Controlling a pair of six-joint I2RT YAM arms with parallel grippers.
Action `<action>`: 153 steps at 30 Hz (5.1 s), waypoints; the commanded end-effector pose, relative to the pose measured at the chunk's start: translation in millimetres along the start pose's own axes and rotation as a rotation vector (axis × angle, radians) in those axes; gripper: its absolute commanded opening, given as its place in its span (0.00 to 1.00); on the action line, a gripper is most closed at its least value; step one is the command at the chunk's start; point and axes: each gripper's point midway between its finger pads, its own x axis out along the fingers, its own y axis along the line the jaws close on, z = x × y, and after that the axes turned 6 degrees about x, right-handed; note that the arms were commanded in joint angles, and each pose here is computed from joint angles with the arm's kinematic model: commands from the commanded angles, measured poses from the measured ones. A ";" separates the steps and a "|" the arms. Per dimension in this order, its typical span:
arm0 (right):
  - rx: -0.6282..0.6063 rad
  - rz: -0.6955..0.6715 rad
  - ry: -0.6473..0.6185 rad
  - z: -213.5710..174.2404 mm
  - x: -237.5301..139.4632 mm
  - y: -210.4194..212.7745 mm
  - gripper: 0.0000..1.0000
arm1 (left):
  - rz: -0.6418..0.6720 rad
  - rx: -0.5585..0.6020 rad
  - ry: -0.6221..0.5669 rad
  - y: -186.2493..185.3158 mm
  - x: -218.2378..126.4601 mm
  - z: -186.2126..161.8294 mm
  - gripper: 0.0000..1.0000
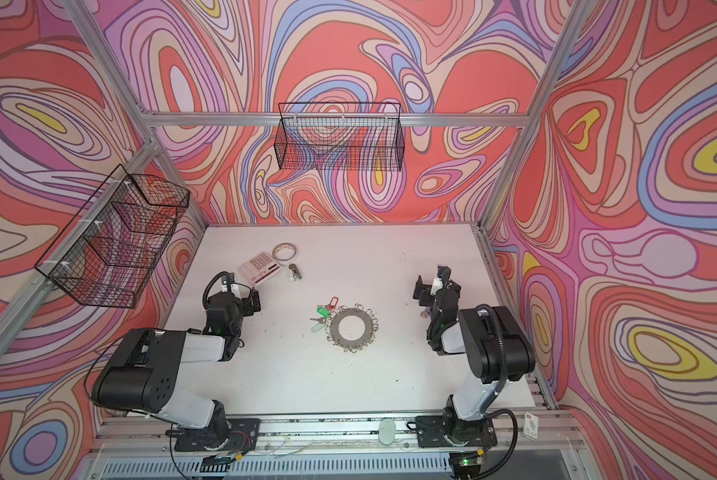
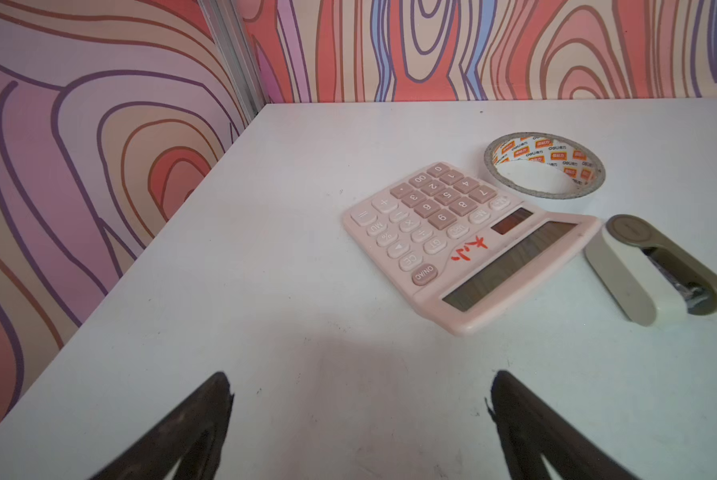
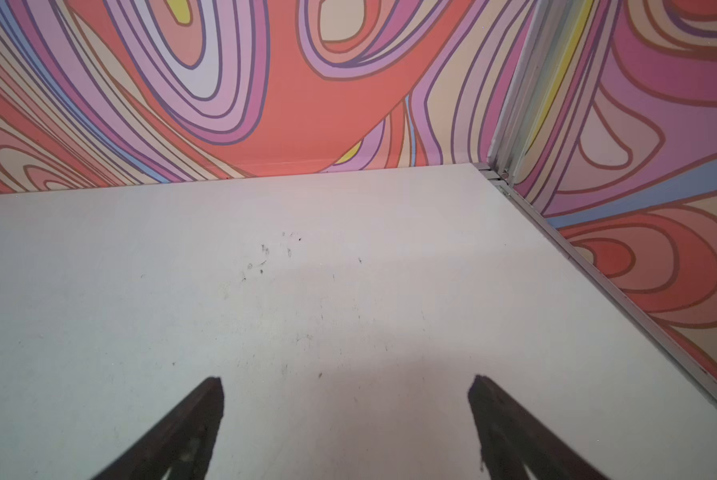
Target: Put the keys on the keyring
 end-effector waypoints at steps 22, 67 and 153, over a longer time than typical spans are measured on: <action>-0.011 0.022 -0.009 2.0 0.2 4.5 0.98 | -0.017 -0.004 -0.012 -2.3 2.8 4.8 1.00; 0.161 0.349 0.896 -67.0 -111.6 167.0 0.64 | -0.802 -0.305 0.887 -181.4 -183.2 -32.8 0.77; 0.301 0.565 0.626 22.5 -126.6 177.9 0.27 | -1.071 0.467 0.504 -311.7 -224.2 76.5 0.00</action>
